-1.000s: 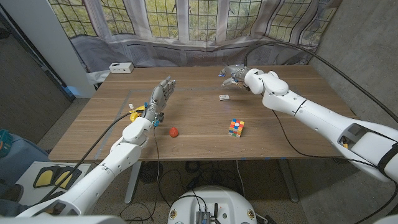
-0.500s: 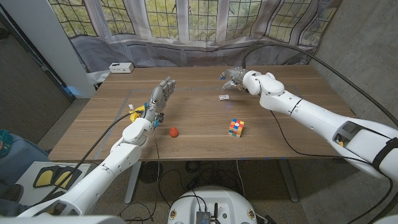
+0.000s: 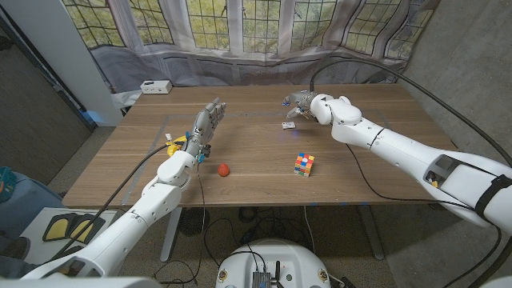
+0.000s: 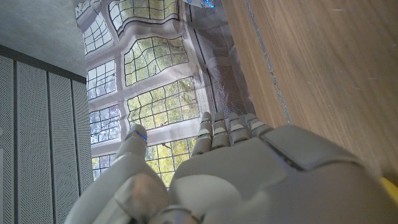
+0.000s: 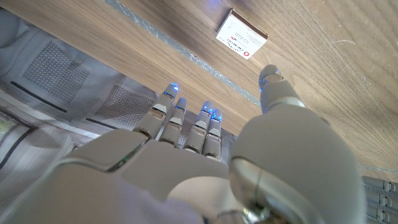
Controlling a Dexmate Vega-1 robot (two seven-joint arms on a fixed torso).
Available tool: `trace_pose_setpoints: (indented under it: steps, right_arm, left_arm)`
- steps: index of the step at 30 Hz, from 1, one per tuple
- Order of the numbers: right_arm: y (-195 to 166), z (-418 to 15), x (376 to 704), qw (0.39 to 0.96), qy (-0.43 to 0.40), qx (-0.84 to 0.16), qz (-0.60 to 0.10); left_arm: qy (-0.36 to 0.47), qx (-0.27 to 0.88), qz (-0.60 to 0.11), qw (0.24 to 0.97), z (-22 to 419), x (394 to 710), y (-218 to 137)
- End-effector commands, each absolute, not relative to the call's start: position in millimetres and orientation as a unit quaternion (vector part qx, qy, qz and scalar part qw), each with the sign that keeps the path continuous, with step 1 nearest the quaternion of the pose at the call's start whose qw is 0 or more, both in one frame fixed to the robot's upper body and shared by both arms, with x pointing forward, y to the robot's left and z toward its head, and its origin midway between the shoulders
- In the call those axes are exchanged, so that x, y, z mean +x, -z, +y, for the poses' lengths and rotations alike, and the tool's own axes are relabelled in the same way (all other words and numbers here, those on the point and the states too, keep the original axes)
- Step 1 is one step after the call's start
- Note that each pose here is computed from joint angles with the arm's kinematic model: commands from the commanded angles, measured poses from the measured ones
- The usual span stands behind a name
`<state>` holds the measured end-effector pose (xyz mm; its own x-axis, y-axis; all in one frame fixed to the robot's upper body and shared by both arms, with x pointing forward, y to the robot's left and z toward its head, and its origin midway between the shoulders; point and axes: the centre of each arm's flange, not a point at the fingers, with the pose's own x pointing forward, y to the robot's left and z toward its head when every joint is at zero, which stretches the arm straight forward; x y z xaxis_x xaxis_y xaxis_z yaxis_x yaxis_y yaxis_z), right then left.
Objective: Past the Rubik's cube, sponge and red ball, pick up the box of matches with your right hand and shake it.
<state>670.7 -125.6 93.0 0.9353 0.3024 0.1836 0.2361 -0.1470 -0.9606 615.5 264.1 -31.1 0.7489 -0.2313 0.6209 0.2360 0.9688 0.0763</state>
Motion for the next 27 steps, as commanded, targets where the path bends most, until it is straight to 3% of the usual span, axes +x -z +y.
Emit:
trace_pose_setpoints:
  steps: [1,27]
  right_arm:
    - [-86,-124,678,0.631,-0.036,-0.757,-0.167]
    - [-70,-125,694,0.630,-0.030,-0.759,-0.162]
  left_arm:
    - [0.124,-0.001,-0.328,0.937,265,615,31]
    - [0.125,0.003,-0.329,0.936,266,615,27]
